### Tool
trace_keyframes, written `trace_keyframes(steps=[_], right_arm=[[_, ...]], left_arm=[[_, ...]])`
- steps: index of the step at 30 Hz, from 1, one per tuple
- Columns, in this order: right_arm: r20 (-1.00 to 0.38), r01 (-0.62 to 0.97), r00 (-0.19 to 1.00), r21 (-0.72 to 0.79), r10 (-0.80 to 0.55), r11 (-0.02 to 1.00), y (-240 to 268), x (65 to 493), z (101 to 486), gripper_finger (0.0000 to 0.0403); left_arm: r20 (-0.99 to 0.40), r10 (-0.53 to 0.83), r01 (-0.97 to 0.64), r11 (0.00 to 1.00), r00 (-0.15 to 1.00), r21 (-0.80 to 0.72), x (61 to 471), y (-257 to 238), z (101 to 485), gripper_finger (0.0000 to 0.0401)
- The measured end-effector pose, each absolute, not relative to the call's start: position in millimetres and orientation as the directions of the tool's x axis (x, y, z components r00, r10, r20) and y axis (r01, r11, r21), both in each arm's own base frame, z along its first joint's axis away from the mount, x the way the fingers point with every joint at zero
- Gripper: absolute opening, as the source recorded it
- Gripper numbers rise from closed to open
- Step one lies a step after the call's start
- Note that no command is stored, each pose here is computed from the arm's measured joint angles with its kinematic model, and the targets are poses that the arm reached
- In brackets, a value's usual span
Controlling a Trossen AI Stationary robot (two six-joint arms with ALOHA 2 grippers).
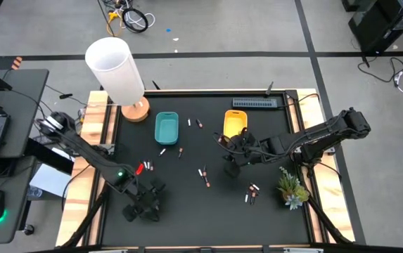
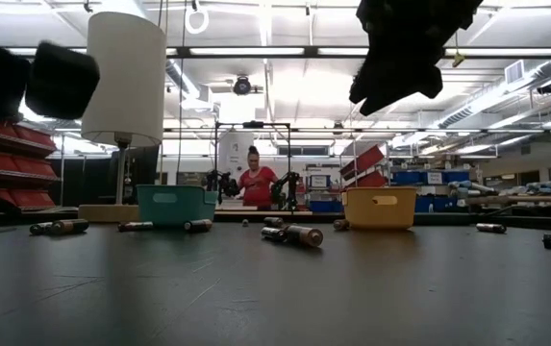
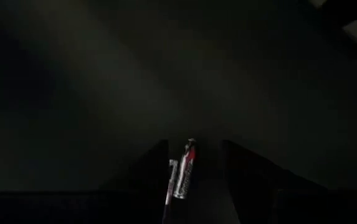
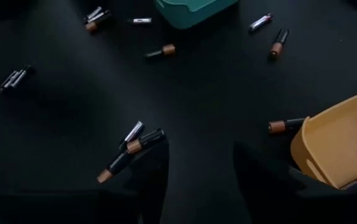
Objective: Sort batteries
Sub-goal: Put the silver battery into the blue bin
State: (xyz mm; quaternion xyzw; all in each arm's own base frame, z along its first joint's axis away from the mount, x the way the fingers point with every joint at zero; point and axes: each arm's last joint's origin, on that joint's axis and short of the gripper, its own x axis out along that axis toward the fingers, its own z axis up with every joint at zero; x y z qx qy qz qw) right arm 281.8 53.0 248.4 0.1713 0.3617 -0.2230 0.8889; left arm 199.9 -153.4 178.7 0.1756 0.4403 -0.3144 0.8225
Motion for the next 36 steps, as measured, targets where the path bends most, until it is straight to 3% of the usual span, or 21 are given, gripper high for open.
trace_keyframes(steps=[24,36], right_arm=[[-0.709,0.516,0.652,0.154,-0.27,0.842,53,283,250,0.0187],[-0.707,0.515,0.655,0.157,-0.269,0.843,53,283,250,0.0187]], left_arm=[[-0.814,-0.392,0.77,0.63,0.428,0.102,189,-145,136,0.0156],[-0.811,-0.385,0.763,0.636,0.441,0.113,184,-141,128,0.0156]])
